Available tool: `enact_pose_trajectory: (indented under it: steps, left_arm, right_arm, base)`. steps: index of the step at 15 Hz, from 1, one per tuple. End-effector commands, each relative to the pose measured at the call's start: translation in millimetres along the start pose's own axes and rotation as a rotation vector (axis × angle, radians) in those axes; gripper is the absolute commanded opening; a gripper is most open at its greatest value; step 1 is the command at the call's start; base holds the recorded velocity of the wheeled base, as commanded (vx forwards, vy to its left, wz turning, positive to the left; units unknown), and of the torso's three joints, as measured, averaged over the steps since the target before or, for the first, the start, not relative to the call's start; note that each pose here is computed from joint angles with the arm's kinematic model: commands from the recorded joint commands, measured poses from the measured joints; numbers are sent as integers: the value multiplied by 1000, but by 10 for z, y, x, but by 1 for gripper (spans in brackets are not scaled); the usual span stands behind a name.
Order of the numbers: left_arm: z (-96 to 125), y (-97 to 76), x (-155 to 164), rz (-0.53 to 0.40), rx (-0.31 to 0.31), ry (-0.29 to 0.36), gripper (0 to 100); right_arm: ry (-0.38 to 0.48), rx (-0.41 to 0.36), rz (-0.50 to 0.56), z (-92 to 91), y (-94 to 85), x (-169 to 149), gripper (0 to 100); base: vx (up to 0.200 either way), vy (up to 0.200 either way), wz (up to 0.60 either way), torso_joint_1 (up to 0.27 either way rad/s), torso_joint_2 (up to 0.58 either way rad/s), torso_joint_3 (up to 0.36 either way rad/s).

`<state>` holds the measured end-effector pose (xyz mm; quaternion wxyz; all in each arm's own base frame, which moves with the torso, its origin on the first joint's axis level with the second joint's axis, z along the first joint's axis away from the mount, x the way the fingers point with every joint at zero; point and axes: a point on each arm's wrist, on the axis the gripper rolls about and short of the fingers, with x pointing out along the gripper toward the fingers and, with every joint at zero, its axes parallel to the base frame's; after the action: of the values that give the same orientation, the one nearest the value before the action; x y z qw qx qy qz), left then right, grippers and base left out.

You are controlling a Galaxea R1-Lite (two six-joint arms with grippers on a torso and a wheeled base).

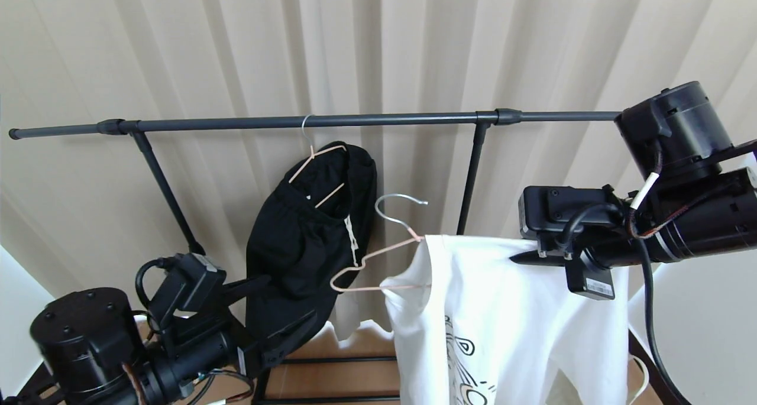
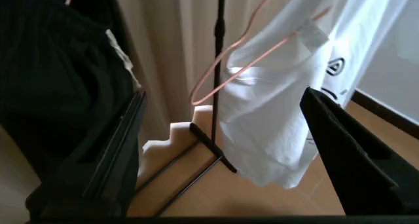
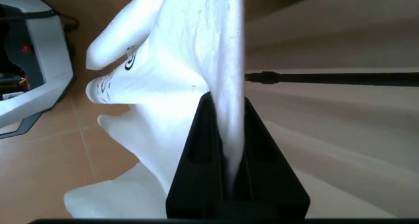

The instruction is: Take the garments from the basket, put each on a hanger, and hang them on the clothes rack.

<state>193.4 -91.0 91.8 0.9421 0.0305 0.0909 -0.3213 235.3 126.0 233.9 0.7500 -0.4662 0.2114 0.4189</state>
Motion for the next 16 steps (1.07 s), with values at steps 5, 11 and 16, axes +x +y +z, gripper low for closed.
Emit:
enact_pose_trajectory:
  steps: [5,11,16]
  left_arm:
    - [393,-306,550,157,-380,278,100]
    - [212,-601,1165,250,-475,366,100]
    - [160,-637,1393,301,-474,346,100]
  right_arm:
    - [-52,-21,-213,-125,143,57,0]
    - [-90,-26,-215,-41,184,16,0]
    - [-100,-25,-222,-26,188,-21,0]
  base:
    - [0,0,0,0,0,0]
    - [0,0,0,0,0,0]
    - [0,0,0,0,0,0]
